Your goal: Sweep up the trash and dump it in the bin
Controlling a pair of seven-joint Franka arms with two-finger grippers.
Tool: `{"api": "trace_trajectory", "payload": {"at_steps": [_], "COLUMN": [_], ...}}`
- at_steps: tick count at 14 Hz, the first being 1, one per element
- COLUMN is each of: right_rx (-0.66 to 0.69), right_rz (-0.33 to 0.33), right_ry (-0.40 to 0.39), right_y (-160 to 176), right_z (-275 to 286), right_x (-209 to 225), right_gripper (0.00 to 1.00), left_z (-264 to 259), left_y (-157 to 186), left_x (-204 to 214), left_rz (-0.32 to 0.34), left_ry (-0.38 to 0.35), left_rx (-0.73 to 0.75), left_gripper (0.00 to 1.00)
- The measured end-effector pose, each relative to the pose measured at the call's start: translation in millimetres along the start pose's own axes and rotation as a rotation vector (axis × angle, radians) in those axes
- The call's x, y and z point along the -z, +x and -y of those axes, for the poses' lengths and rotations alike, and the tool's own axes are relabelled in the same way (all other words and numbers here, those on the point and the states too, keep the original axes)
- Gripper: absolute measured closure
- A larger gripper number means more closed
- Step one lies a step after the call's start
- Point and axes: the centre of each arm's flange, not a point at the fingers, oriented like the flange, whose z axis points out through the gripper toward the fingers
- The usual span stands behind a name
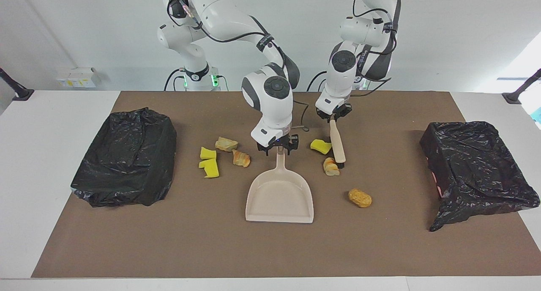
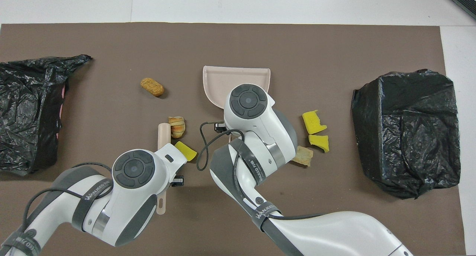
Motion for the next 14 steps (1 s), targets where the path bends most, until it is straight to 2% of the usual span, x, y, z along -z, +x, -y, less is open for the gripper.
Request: {"api": "trace_trajectory", "payload": {"at_steps": [1,2,3,5,7,9,11,14], "right_rx": [0.0,0.0,0.0,0.002,0.044,0.139,0.27,0.503], "right_rz": [0.0,0.001,0.001,0.001,0.004,-0.009,-0.013,0.061], "right_ry": [0.0,0.0,0.0,0.0,-0.002,0.006,0.008,-0.008], "right_y": [0,0,0,0,0,2,9,0], "right_z": [0,0,0,0,-2,-9,-34,-66], "right_x": [0,0,0,0,3,20,49,74], "right_gripper": [0.53,0.63,0.69,0.69,0.69,0.69,0.69,0.69], "left_z": [7,17,29,55,71,73,64,55], "left_y": [7,17,28,51,80,107,139,176], "left_x": [5,12,20,39,56,61,59,41], "left_rz": [-0.009,-0.021,-0.036,-0.078,-0.15,-0.196,-0.212,-0.214], "left_ry": [-0.008,-0.019,-0.029,-0.052,-0.077,-0.091,-0.09,-0.042], "left_rx": [-0.026,-0.042,-0.047,-0.03,-0.036,-0.04,-0.053,-0.126], "left_gripper": [0.74,0.74,0.74,0.74,0.74,0.74,0.74,0.74]}}
